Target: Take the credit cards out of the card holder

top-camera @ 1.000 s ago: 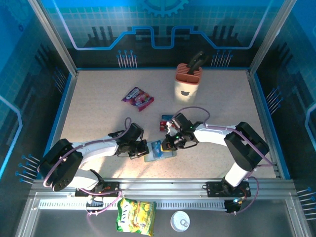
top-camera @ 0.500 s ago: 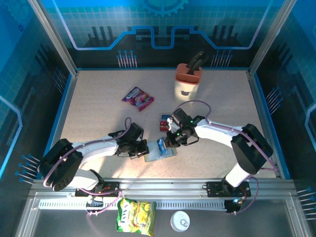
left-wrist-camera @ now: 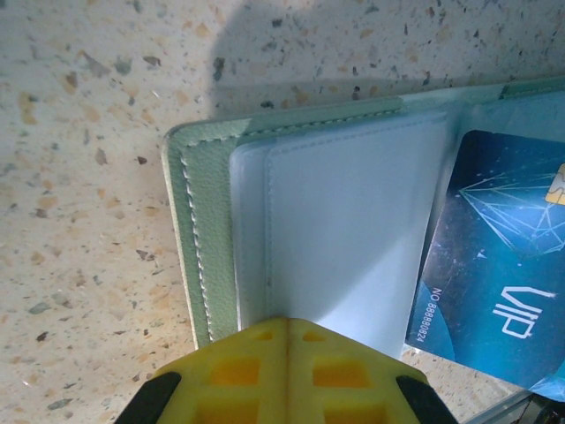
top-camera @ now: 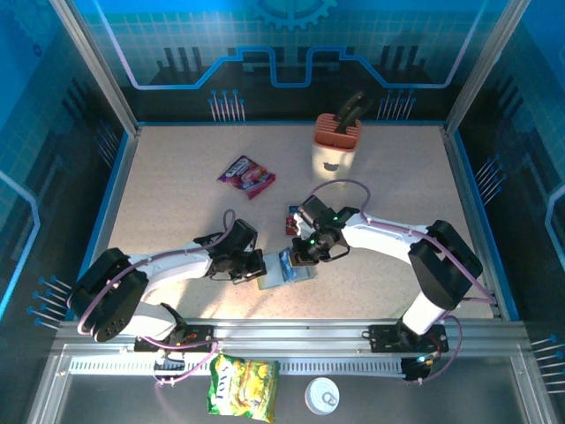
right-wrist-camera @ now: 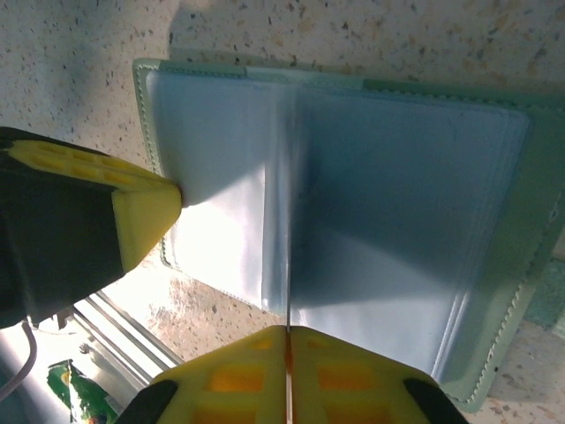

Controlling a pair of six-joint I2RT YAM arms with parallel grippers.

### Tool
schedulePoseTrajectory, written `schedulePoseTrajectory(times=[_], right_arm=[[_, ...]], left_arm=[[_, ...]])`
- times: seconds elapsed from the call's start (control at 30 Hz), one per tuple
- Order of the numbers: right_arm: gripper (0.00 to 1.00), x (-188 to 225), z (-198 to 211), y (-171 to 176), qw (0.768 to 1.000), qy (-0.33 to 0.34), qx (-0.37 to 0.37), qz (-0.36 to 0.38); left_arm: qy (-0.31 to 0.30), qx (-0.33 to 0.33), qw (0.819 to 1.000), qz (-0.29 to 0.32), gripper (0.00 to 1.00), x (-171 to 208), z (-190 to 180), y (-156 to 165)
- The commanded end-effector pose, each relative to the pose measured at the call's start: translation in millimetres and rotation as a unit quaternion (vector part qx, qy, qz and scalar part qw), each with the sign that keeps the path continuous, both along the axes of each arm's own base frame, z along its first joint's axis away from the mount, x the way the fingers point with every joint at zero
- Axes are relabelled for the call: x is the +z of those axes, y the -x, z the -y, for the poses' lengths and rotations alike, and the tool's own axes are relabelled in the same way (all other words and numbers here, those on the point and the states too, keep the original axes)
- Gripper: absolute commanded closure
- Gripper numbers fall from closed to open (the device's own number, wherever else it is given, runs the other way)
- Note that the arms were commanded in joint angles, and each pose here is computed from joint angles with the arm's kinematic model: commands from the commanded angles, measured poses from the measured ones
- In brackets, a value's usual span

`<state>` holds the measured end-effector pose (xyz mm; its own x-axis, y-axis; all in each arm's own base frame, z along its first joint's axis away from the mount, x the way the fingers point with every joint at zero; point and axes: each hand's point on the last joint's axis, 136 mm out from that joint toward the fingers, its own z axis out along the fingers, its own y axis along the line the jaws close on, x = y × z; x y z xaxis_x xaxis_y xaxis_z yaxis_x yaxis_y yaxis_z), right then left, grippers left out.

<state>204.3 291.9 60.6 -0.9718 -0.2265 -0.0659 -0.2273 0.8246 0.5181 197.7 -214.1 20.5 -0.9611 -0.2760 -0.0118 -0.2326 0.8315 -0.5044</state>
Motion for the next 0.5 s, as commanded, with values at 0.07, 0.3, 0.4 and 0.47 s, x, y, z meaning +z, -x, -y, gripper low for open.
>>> schedulePoseTrajectory(times=[0.07,0.3,0.4,0.47], right_arm=[[0.89,0.2,-5.1,-5.1,1.0,0.007,-0.011,0.006],[0.87,-3.9,-6.7,-6.7,1.0,0.007,-0.014,0.005],[0.88,-4.3,-6.6,-7.0,1.0,0.007,-0.013,0.006],[0.93,-3.3,-6.6,-7.0,1.0,0.006,-0.012,0.009]], left_arm=[[-0.016,-0.009,1.0,-0.004,1.0,-1.6,-3.3,2.2],[-0.018,-0.013,1.0,-0.005,1.0,-2.3,-2.8,2.1],[-0.018,-0.013,1.0,-0.004,1.0,-1.5,-2.6,1.5],[-0.019,-0.013,1.0,-0.003,1.0,-1.2,-3.0,0.7]])
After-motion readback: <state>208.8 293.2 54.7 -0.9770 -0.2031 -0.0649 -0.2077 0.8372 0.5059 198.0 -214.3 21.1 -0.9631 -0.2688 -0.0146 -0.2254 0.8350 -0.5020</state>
